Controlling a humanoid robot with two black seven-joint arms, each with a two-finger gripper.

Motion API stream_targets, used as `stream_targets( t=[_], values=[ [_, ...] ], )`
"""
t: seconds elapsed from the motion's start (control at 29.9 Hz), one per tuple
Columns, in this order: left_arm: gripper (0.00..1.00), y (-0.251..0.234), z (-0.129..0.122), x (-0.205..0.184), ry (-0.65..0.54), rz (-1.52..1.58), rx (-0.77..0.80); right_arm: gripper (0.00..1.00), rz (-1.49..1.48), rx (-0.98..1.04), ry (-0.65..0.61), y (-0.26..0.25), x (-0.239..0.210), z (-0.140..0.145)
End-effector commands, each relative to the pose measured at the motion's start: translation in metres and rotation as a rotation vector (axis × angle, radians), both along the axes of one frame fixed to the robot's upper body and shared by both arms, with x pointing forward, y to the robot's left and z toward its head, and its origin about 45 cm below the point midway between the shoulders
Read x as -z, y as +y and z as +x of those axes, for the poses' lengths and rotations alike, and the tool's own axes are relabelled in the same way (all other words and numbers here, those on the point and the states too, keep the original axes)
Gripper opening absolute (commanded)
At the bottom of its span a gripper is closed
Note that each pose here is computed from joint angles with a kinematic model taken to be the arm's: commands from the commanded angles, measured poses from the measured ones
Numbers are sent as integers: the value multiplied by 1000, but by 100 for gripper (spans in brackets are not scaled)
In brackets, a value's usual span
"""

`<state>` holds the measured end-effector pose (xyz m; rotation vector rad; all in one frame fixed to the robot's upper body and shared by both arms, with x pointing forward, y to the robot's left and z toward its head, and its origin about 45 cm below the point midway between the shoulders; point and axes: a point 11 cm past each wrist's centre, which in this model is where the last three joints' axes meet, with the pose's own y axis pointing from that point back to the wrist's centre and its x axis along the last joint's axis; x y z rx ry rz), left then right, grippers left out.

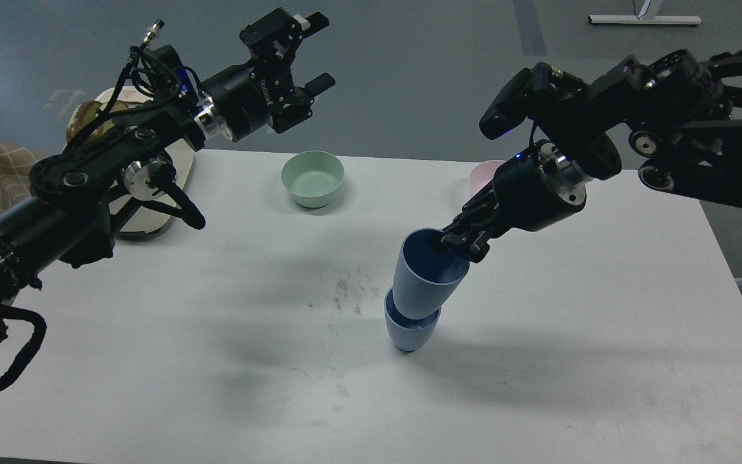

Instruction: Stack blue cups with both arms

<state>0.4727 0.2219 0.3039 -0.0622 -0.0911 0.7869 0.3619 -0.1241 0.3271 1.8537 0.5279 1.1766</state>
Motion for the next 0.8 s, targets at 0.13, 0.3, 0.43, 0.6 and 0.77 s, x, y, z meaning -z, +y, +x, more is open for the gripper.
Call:
stream_targets(
  t=[0.13, 0.3, 0.43, 0.6, 0.77],
  values=[
    [97, 0, 0, -1, -2, -3, 0, 0, -10, 5, -1, 4, 7, 5],
    [97, 0, 0, -1, -2, -3, 0, 0, -12, 6, 0, 4, 8, 6],
    [97, 0, 0, -1, -2, -3, 0, 0, -21, 7, 9, 2, 14, 5],
    [97, 0, 0, -1, -2, -4, -1, 0, -27, 0, 12, 5, 16, 4],
    [97, 0, 1, -2, -4, -4, 0, 0, -29, -2, 11, 7, 16, 3]
  ],
)
